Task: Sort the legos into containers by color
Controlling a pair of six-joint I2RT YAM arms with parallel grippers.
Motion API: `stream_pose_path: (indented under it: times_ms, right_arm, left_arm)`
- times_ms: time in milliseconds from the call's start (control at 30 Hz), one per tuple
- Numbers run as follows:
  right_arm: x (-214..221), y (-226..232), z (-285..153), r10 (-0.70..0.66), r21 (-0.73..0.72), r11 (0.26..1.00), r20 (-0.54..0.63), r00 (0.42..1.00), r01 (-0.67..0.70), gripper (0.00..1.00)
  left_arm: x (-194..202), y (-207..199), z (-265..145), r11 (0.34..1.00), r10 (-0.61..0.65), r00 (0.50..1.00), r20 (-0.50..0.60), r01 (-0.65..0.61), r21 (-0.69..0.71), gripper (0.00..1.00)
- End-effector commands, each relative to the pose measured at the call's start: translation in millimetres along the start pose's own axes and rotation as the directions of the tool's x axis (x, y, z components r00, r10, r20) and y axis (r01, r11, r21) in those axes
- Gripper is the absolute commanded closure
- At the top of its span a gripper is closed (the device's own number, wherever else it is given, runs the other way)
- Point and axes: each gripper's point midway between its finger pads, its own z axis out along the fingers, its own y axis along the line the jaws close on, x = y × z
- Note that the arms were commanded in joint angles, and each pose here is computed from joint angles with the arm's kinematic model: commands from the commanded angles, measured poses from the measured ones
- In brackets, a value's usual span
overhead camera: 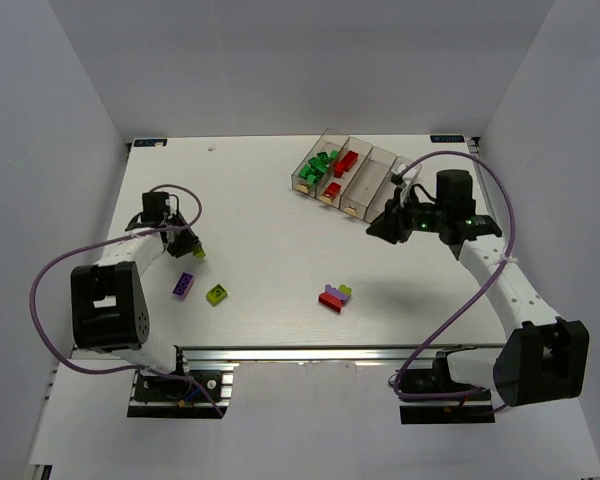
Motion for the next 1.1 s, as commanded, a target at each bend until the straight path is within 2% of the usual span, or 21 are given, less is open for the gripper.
stream_pose_path:
  times_ms: [0,33,67,100,133,200,267,300,400,500,533,567,667,733,767,833,1067]
  right_arm:
    - [-41,-29,-15,-0.008,0.12,0.993,0.094,0.996,-0.003,0.72]
    - [-46,-34,-19,0.002,0.137,0.99,0.114,0.993,-0.018,0.9]
    - [-53,-44,-28,0.045,0.166,0.984,0.147,0.988,-0.07,0.97]
    - [-62,-50,-33,0.033,0.187,0.98,0.182,0.983,-0.067,0.99]
    - [-67,-56,-41,0.046,0.199,0.976,0.211,0.976,-0.089,1.0]
    - [-78,-60,-50,0.027,0.217,0.973,0.241,0.97,-0.081,0.99]
    - [-85,-59,-54,0.026,0.217,0.972,0.262,0.965,-0.085,0.98]
    - [-85,-65,-61,0.029,0.234,0.968,0.272,0.962,-0.095,0.98]
    - [-82,-63,-65,0.045,0.226,0.968,0.275,0.961,-0.11,0.98]
    - [-75,-59,-66,0.058,0.222,0.967,0.27,0.961,-0.121,0.96]
    - [-75,-55,-67,0.051,0.221,0.968,0.273,0.961,-0.114,0.96]
    - [-74,-53,-68,0.051,0.223,0.968,0.274,0.96,-0.115,0.95]
    - [-69,-48,-70,0.049,0.229,0.967,0.28,0.959,-0.116,0.94]
    - [-65,-45,-70,0.052,0.231,0.966,0.279,0.959,-0.119,0.94]
    - [-64,-44,-70,0.054,0.23,0.966,0.279,0.959,-0.122,0.93]
    - [-63,-42,-71,0.052,0.231,0.966,0.28,0.959,-0.12,0.93]
    - [-54,-36,-71,0.066,0.224,0.966,0.276,0.959,-0.131,0.92]
  left_arm:
    - [-18,-60,-29,0.968,-0.062,0.996,0.061,0.045,0.248,0.85]
    - [-19,-74,-33,0.956,-0.081,0.995,0.058,0.061,0.287,0.85]
    - [-15,-101,-39,0.929,-0.056,0.997,0.051,0.034,0.368,0.86]
    - [-8,-120,-41,0.912,-0.034,0.999,0.036,0.016,0.41,0.86]
    - [-5,-151,-49,0.879,-0.007,0.999,0.041,-0.014,0.476,0.86]
    - [7,-184,-50,0.841,0.019,1.0,0.007,-0.02,0.541,0.87]
    - [16,-230,-63,0.77,0.062,0.998,0.014,-0.056,0.636,0.87]
    - [18,-244,-57,0.75,0.059,0.998,0.003,-0.046,0.659,0.87]
    - [29,-305,-74,0.647,0.127,0.991,0.038,-0.112,0.754,0.87]
    - [30,-350,-78,0.574,0.155,0.986,0.061,-0.141,0.807,0.86]
    - [44,-363,-70,0.56,0.185,0.981,0.051,-0.148,0.815,0.86]
    - [35,-384,-81,0.522,0.185,0.979,0.086,-0.172,0.835,0.86]
    - [42,-420,-75,0.476,0.223,0.965,0.138,-0.231,0.849,0.86]
    - [49,-436,-68,0.468,0.243,0.958,0.15,-0.252,0.847,0.86]
    - [58,-440,-47,0.482,0.26,0.956,0.138,-0.252,0.839,0.86]
    - [56,-461,-51,0.446,0.261,0.947,0.185,-0.289,0.847,0.86]
    - [60,-494,-15,0.451,0.295,0.916,0.272,-0.385,0.805,0.85]
